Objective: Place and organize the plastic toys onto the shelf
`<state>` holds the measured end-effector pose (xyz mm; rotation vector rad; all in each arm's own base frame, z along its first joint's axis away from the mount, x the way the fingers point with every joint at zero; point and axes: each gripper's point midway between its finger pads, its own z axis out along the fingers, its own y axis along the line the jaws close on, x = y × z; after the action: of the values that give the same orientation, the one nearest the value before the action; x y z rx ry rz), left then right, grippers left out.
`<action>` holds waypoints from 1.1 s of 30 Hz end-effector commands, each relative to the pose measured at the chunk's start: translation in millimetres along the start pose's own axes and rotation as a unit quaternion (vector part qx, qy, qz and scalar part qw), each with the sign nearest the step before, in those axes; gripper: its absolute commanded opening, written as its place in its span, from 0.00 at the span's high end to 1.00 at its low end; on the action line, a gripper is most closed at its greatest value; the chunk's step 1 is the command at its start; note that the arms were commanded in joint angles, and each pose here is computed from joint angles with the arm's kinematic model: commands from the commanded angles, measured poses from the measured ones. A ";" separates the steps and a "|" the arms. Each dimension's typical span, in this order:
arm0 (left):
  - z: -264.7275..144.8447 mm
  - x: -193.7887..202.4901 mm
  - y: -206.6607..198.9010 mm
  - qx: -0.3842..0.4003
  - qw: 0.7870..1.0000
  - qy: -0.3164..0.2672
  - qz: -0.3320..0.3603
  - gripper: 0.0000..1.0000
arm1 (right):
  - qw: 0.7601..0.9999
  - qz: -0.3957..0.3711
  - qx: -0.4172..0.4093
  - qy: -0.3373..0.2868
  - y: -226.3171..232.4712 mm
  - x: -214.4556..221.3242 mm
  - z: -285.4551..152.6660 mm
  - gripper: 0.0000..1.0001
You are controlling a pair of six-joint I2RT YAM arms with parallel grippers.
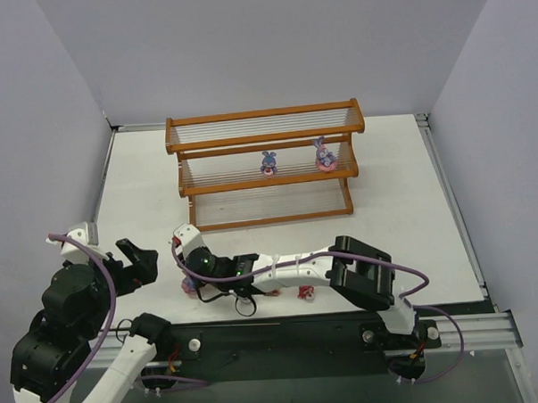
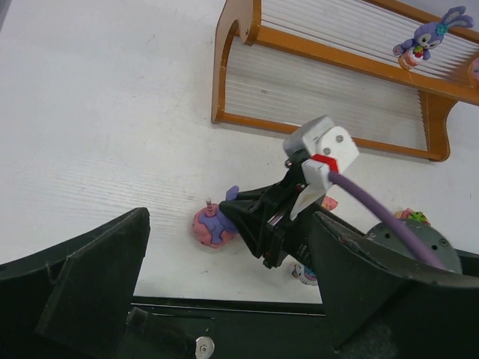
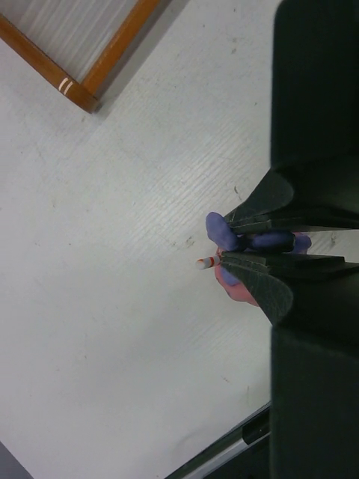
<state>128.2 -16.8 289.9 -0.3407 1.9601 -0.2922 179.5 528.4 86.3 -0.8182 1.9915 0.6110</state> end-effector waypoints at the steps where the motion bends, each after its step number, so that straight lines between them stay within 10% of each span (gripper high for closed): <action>1: 2.2 2.3 -0.8 0.002 1.000 0.003 0.001 0.03 | 0.991 0.066 0.038 -0.109 -19.7 -108.3 -52.0 1.00; 11: 33.5 28.7 -35.1 0.068 0.996 0.050 -0.035 0.03 | 0.970 0.142 0.131 -0.147 -88.7 -131.6 -129.1 1.00; 15: 53.7 47.3 -81.9 0.163 0.978 0.099 -0.085 0.03 | 0.970 0.154 0.119 -0.147 -91.7 -139.2 -159.5 1.00; 24: 40.5 8.9 -141.8 0.345 0.926 0.009 -0.153 0.03 | 0.972 0.157 0.110 -0.137 -93.6 -142.8 -191.7 1.00; 33: 50.2 41.9 -163.0 0.406 0.888 0.084 -0.200 0.03 | 0.973 0.160 0.076 -0.148 -84.9 -151.2 -204.9 1.00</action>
<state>177.6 -167.4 281.3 -0.1936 1.7797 -1.2281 200.0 382.9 281.4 -0.3173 1.9299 0.6199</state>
